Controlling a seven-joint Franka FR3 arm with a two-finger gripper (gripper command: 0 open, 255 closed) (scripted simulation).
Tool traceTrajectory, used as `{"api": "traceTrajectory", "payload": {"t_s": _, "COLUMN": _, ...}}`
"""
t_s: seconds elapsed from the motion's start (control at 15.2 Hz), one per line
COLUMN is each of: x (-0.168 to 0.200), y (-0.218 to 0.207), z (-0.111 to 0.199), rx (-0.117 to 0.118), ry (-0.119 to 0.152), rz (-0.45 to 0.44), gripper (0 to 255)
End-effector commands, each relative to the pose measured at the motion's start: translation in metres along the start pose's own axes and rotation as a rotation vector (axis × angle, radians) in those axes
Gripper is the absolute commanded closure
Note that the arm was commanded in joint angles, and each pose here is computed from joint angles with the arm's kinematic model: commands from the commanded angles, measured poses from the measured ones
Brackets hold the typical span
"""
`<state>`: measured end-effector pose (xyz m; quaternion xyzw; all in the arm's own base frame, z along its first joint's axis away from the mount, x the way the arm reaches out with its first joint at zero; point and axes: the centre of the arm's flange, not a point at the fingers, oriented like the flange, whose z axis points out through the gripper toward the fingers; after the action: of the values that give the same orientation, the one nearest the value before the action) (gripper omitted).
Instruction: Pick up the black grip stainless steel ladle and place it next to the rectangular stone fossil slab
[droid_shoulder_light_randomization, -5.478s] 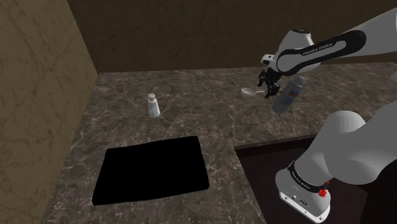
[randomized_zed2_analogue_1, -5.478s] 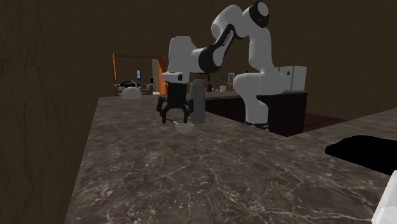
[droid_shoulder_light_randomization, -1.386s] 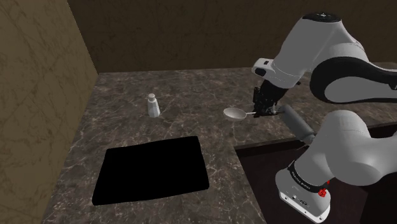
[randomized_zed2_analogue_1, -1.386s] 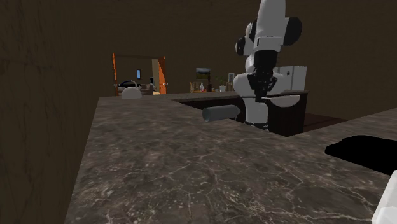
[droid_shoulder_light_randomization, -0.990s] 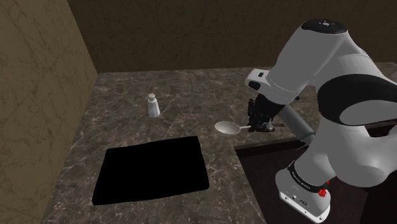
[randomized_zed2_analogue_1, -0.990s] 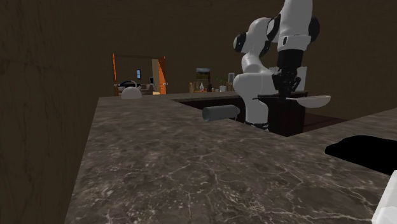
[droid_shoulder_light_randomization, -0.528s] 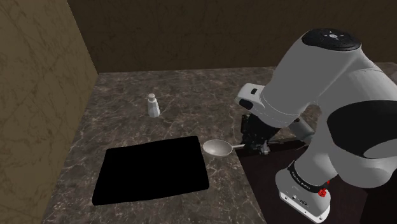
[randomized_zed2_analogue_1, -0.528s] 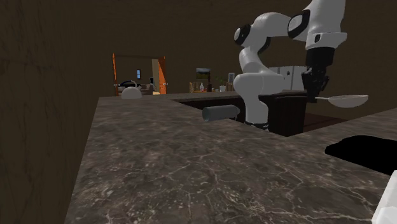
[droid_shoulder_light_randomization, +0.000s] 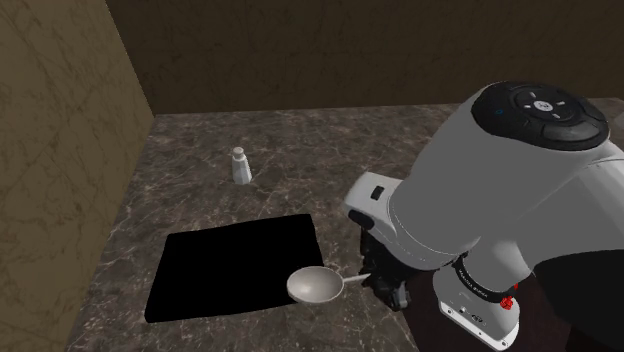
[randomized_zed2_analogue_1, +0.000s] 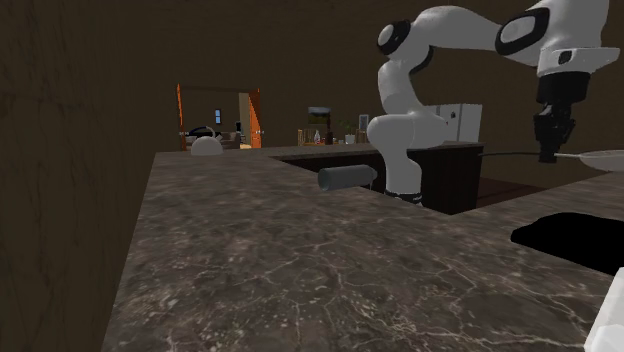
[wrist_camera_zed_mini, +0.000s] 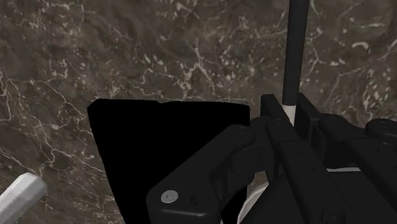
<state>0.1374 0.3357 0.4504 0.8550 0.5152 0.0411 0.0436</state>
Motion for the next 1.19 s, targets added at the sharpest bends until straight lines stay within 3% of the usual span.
{"api": "traceTrajectory", "payload": {"t_s": 0.0, "x": 0.017, "y": -0.019, "z": 0.0, "rx": 0.002, "ry": 0.0, "rz": 0.001, "gripper": 255}}
{"api": "traceTrajectory", "payload": {"t_s": 0.79, "x": 0.118, "y": -0.138, "z": -0.012, "rx": 0.002, "ry": 0.0, "rz": 0.001, "gripper": 255}}
{"api": "traceTrajectory", "payload": {"t_s": 1.12, "x": 0.118, "y": -0.141, "z": 0.014, "rx": 0.002, "ry": 0.0, "rz": 0.001, "gripper": 255}}
